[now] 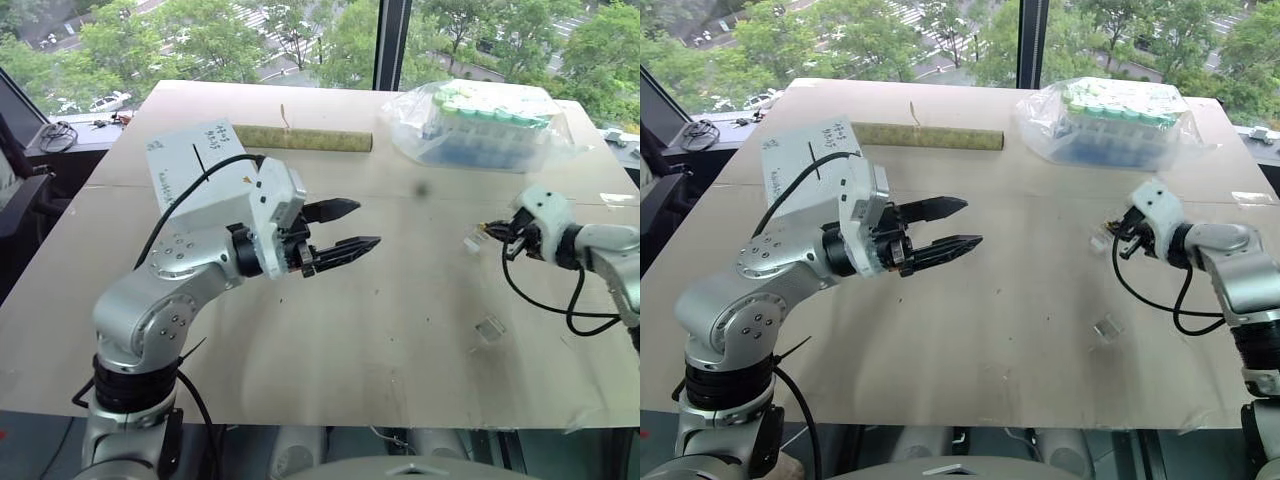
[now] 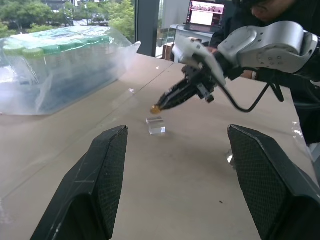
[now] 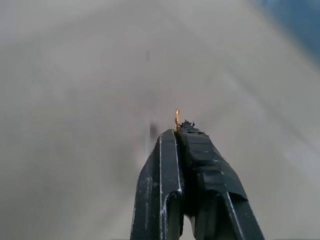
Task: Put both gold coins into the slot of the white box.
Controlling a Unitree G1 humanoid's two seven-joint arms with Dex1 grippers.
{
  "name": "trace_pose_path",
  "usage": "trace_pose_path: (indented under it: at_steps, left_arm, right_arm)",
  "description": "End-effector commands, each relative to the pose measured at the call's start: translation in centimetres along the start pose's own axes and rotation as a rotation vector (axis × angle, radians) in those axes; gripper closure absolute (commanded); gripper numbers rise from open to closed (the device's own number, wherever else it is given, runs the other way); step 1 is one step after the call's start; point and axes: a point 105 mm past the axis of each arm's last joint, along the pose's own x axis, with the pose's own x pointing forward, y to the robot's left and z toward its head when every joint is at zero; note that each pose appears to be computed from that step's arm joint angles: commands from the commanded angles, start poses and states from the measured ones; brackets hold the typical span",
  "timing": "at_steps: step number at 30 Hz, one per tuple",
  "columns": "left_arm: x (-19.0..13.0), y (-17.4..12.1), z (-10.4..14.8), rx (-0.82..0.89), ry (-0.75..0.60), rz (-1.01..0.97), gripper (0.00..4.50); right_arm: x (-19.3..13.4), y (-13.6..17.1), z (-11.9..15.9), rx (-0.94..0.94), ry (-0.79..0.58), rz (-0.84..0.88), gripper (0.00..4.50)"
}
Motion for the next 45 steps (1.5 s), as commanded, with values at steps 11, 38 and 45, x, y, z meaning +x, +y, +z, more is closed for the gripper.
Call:
trace_pose_path:
  at_steps: [11,38,45]
  left_arm:
    - [1.2,0.1,2.5,-0.134,-0.117,-0.184,1.26]
    - [2.2,-1.4,4.0,-0.153,-0.122,-0.450,2.94]
    - [2.4,-1.7,4.2,-0.145,-0.126,-0.474,2.94]
  right_arm:
    - [-6.2,9.3,11.9,0.077,-0.464,0.458,4.47]
    - [-7.3,13.7,14.0,0.036,-0.484,0.593,4.50]
    - [-7.0,14.1,14.2,0.029,-0.485,0.610,4.50]
